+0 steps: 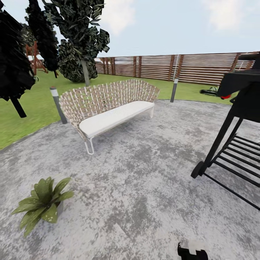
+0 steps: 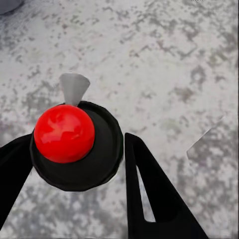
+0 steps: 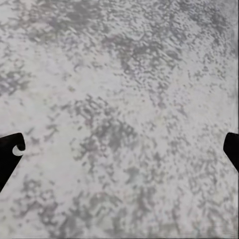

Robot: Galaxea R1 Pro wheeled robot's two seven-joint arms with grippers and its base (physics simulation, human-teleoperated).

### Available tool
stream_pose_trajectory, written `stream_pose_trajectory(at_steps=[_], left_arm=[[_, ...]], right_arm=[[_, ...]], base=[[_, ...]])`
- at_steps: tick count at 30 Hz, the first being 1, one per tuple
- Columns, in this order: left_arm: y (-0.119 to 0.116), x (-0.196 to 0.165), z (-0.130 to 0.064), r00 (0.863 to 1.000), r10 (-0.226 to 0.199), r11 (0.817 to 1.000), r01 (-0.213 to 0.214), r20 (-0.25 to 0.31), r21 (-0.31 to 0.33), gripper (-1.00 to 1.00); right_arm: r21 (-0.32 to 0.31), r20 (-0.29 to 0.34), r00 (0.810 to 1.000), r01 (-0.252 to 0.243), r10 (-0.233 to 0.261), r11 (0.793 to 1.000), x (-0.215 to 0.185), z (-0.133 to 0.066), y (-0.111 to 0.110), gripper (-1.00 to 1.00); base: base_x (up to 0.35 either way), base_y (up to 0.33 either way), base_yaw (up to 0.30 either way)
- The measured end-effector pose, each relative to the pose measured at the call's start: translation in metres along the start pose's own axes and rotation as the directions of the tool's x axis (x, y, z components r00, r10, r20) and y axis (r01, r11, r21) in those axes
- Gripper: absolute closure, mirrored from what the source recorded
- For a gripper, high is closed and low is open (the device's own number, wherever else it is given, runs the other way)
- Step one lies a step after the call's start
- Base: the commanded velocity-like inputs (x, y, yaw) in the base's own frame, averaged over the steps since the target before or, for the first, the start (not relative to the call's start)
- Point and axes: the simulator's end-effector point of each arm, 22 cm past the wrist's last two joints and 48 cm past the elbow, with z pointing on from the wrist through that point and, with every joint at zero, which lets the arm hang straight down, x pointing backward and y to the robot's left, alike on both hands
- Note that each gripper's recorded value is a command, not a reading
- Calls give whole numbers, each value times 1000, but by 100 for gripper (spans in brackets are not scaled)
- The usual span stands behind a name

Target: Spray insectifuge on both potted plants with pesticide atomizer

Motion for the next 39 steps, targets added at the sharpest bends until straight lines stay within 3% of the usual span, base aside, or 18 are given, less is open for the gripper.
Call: stream_pose_trajectory(at_steps=[13, 39], left_arm=[[0, 3, 0, 1000, 1, 1000, -1, -6, 0, 100], [1, 3, 0, 1000, 1, 1000, -1, -6, -2, 100]], right_arm=[[-4, -4, 1000, 9, -9, 1000, 3, 1, 0, -100], [-6, -4, 1000, 10, -10, 1000, 3, 0, 2, -100]], base=[[159, -67, -38], [335, 0, 0]])
